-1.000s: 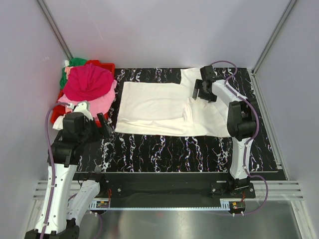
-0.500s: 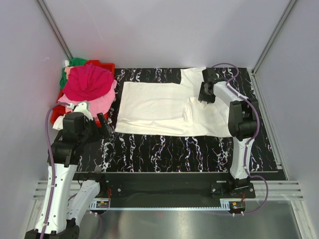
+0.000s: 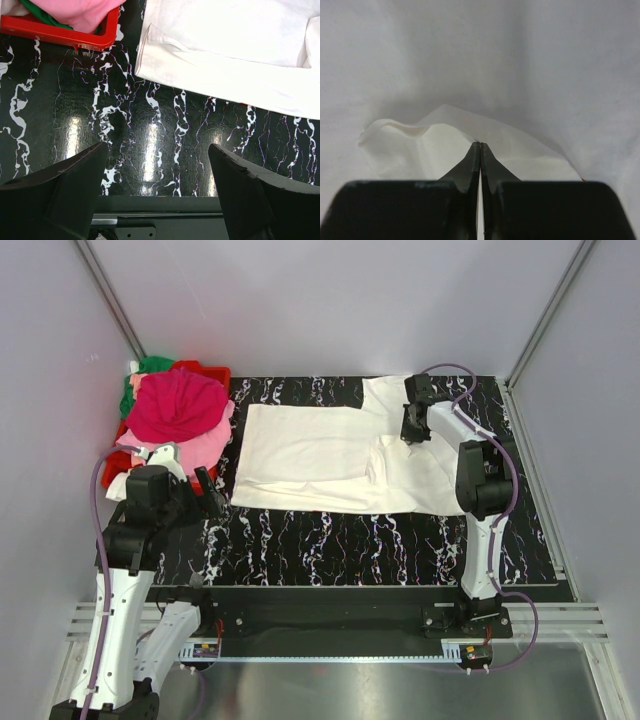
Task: Fold and stack the t-shirts
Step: Fold the tshirt
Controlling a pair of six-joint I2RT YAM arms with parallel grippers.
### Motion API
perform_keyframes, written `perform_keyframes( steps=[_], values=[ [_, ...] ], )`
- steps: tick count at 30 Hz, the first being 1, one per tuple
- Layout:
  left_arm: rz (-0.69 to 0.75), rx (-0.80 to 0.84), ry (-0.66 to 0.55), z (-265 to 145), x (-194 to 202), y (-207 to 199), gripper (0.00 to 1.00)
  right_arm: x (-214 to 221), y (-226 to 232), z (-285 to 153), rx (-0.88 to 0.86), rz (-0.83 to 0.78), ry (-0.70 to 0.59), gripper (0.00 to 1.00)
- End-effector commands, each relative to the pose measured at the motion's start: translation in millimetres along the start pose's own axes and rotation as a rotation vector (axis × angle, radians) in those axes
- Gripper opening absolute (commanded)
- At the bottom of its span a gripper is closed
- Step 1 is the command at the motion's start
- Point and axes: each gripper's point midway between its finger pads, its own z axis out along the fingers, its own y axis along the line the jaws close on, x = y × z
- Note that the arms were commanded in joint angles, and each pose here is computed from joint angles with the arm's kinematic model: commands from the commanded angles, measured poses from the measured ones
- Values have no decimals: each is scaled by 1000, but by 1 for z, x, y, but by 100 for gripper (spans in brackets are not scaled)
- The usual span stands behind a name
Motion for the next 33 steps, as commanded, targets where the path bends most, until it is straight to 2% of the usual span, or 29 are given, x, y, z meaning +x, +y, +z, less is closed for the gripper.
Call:
perform_keyframes(
  steps=[1,4,5,6,10,15,19,22,25,26,30,33],
  values=[
    [-3,-2,-47,2,-12,-1,88,-16,1,-4,-8,-13,-35,3],
    [-5,-3,-47,2,-12,-1,88,-18,1,-9,-18,-7,-44,29],
    [-4,-4,-46,2,-11,0,88,-13,1,-9,-21,-10,-38,43],
    [-5,-5,-46,2,-12,0,88,-16,2,-11,-32,-11,-50,49],
    [-4,-5,-46,2,-12,0,88,-20,2,-22,-44,-15,-75,52],
    [-4,-4,-49,1,-12,0,88,-14,2,-19,-50,-31,-50,48],
    [-5,-4,-49,2,-12,0,88,-6,4,-8,-57,-36,-14,37],
    [-4,-4,-49,2,-12,0,88,1,5,-2,-61,-45,19,33],
    [-5,-5,-46,2,-12,0,88,0,6,2,-56,-59,30,23],
    [-5,-6,-45,2,-12,0,88,1,5,4,-53,-67,35,15],
    [-5,-6,-50,2,-12,0,88,-5,0,5,-25,-86,15,0],
    [-5,-5,-46,2,-12,0,88,-23,-3,3,9,-107,-30,0]
  ],
)
